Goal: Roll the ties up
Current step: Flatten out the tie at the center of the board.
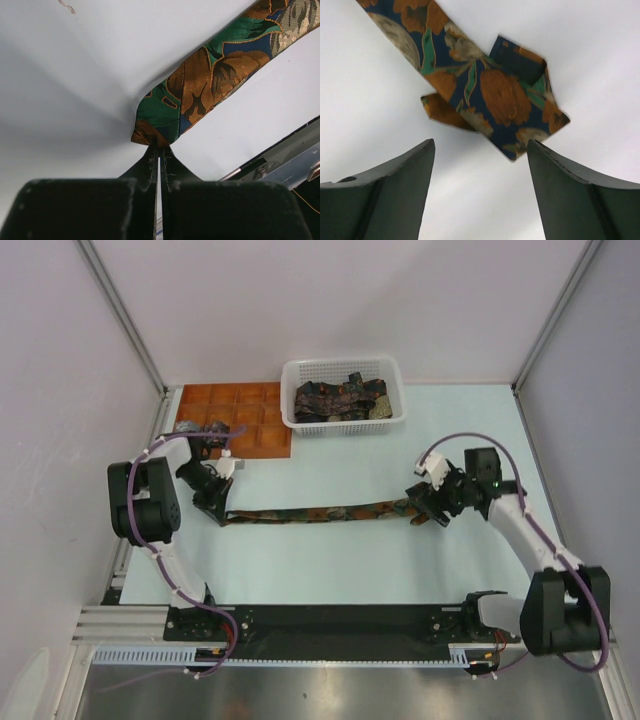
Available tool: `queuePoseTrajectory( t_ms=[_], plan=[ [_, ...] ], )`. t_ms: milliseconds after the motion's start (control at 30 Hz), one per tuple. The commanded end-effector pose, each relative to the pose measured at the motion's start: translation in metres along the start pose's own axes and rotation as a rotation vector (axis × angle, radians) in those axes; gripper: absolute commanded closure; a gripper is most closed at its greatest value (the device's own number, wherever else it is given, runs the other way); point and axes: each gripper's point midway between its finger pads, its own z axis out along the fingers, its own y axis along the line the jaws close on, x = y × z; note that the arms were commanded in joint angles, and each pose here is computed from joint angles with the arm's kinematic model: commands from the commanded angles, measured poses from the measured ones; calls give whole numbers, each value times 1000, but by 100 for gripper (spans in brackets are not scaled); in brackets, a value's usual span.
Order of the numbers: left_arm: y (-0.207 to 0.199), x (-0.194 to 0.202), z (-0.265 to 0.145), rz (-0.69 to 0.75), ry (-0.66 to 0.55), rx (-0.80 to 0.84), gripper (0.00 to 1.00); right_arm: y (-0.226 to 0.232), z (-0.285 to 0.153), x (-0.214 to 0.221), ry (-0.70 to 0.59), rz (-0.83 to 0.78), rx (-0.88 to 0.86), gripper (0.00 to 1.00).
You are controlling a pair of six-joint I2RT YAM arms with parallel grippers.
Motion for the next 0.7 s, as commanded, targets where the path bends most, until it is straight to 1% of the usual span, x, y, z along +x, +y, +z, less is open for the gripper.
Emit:
queuePoseTrajectory(
  t_ms=[0, 33, 67, 133, 200, 300, 333, 367, 400, 433, 467, 500, 533, 567, 600, 633, 667],
  plan=[
    [-5, -10, -7, -15, -41, 8, 100, -13, 11, -24, -140, -199, 192, 21],
    [-5, -10, -7, -16, -44, 4, 100, -21, 8, -30, -165, -232, 256, 20],
    [-5, -10, -7, -19, -43, 6, 100, -13, 16, -17, -147, -242, 252, 20],
    [-7, -10, -8, -22, -48, 8, 100, -17, 23, -19, -153, -289, 289, 20],
    [-7, -11, -9, -24, -55, 6, 100, -21, 31, -15, -134, -276, 301, 20],
    [-8, -13, -13, -18, -75, -4, 100, -43, 41, -21, -120, -269, 369, 20],
    [-9, -12, -13, -21, -76, -3, 100, -45, 48, -16, -94, -260, 361, 21],
    [-11, -15, -16, -15, -95, -5, 100, -51, 48, -17, -88, -255, 374, 24],
    [-12, -16, -17, -15, -102, -8, 100, -58, 46, -20, -79, -246, 382, 29],
    [-13, -16, -17, -13, -108, -6, 100, -62, 45, -19, -67, -233, 376, 37],
    [-14, -18, -19, -10, -123, -4, 100, -64, 44, -18, -57, -225, 363, 58],
    [-17, -22, -25, -1, -158, -14, 100, -65, 36, -15, -25, -203, 328, 92],
    [-18, -23, -27, 7, -172, -16, 100, -70, 29, -10, -6, -195, 330, 100],
    [-21, -26, -29, 15, -191, -7, 100, -72, 18, -13, -7, -202, 331, 100],
    [-25, -27, -32, 24, -208, -4, 100, -55, 13, 1, 34, -185, 233, 100],
    [-32, -29, -40, 45, -239, -1, 100, -58, -3, -10, 29, -204, 217, 100],
    [-39, -28, -44, 71, -258, 15, 100, -61, -20, -7, 46, -238, 200, 100]
  ],
)
